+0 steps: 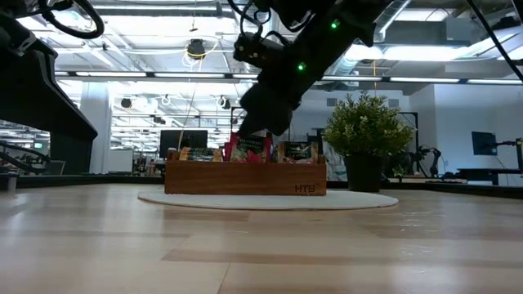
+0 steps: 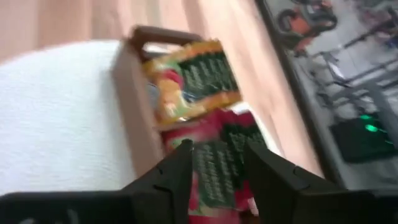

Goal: Pick & Place Tea
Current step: Put the red tea bag into the middle section of the wooden organizer

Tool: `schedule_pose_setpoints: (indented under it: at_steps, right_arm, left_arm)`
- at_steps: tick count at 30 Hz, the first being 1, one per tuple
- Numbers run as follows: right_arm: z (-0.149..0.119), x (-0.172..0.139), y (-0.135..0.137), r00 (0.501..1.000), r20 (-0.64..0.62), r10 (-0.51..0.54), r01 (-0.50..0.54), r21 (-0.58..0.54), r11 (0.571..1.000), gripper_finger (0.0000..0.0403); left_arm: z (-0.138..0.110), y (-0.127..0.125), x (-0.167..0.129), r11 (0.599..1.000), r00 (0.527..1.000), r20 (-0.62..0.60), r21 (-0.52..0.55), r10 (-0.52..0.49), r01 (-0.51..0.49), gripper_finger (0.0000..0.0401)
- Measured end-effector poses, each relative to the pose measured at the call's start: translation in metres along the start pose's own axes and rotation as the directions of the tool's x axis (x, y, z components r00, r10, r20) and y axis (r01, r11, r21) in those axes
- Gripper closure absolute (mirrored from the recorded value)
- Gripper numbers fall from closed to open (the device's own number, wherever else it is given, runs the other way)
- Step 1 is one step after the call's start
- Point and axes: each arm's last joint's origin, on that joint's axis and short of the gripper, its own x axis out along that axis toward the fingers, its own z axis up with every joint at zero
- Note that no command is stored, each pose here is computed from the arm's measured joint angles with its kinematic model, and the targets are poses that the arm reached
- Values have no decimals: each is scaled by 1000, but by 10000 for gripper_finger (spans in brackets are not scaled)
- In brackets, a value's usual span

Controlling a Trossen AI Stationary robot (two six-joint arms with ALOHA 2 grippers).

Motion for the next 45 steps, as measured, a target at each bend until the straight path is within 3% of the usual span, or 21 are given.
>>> schedule_pose_setpoints:
  at_steps: [5, 9, 23, 28, 32, 38, 45]
  right_arm:
    - [1, 4, -3, 993, 26, 113, -114, 29, 993, 336]
    - [-1, 8, -8, 993, 22, 118, -119, 52, 992, 394]
    - [1, 14, -16, 988, 55, 147, -151, 96, 984, 401]
    - [10, 4, -21, 994, 96, 52, -75, 245, 967, 402]
    - [4, 11, -20, 997, 62, 55, -72, 313, 947, 402]
    - [-7, 29, -5, 996, 24, 88, -91, 300, 949, 402]
    - [-5, 33, 3, 997, 65, 47, -62, 260, 963, 402]
  left_arm:
    - [0, 0, 0, 1000, 1000, 0, -1, -1, 1, 401]
    - [0, 0, 0, 1000, 1000, 1, -3, -2, 2, 401]
    - [0, -1, 0, 1000, 1000, 1, -7, -4, 4, 401]
    - [0, -1, 0, 1000, 1000, 1, -10, -5, 5, 401]
    - [1, -1, 0, 1000, 1000, 2, -9, -6, 6, 401]
    - [1, -1, 0, 1000, 1000, 2, -11, -8, 8, 401]
    - [1, -1, 0, 1000, 1000, 2, -12, -9, 9, 401]
